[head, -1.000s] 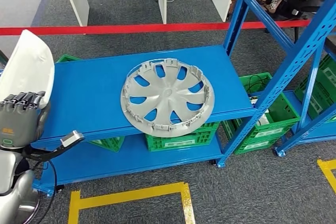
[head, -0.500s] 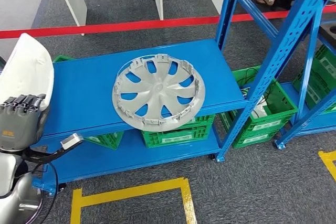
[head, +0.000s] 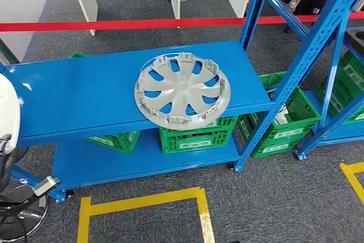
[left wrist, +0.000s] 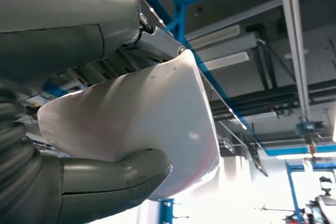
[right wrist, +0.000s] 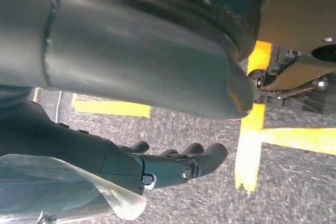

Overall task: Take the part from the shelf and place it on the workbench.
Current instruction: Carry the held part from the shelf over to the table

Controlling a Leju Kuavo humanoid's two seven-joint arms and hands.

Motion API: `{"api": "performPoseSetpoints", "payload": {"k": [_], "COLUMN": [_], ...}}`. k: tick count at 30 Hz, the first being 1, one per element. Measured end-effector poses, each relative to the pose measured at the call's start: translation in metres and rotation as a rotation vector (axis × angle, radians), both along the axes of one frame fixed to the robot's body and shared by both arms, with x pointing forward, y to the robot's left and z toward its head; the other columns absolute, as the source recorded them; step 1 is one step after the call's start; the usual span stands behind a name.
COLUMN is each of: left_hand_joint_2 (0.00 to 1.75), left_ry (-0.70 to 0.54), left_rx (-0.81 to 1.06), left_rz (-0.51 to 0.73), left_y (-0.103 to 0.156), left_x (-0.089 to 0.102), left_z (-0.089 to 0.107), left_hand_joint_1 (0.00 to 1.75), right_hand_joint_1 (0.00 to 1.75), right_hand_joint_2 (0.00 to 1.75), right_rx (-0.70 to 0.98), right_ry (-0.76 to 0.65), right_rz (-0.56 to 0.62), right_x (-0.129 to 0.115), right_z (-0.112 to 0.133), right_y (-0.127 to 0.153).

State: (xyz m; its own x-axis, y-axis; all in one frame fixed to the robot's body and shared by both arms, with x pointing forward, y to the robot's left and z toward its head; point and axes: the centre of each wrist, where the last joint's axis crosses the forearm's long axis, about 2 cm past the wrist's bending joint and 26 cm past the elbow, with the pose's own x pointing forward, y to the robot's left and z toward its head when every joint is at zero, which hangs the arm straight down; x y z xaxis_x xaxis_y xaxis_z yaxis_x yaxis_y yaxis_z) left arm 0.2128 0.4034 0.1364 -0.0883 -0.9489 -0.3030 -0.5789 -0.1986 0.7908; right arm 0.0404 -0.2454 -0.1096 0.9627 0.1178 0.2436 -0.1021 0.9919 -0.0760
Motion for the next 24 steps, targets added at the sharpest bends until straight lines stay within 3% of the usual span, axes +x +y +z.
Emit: {"api": "performPoseSetpoints", "payload": {"k": [9, 24], "left_hand_joint_2": [1.75, 1.75], "left_ry": [0.005, 0.005], "left_rx": [-0.017, -0.042], "left_rz": [0.051, 0.071], "left_y": [0.007, 0.013], "left_x": [-0.012, -0.016], "left_z": [-0.003, -0.003], "left_hand_joint_1": [1.75, 1.75], "right_hand_joint_1": [0.0, 0.0], "right_hand_joint_2": [0.0, 0.0], "right_rx": [0.003, 0.019], "right_ry": [-0.026, -0.027], "right_rz": [-0.02, -0.02], "right_x": [0.003, 0.002], "right_z": [0.0, 0.001], "right_y": [-0.001, 0.005]}}
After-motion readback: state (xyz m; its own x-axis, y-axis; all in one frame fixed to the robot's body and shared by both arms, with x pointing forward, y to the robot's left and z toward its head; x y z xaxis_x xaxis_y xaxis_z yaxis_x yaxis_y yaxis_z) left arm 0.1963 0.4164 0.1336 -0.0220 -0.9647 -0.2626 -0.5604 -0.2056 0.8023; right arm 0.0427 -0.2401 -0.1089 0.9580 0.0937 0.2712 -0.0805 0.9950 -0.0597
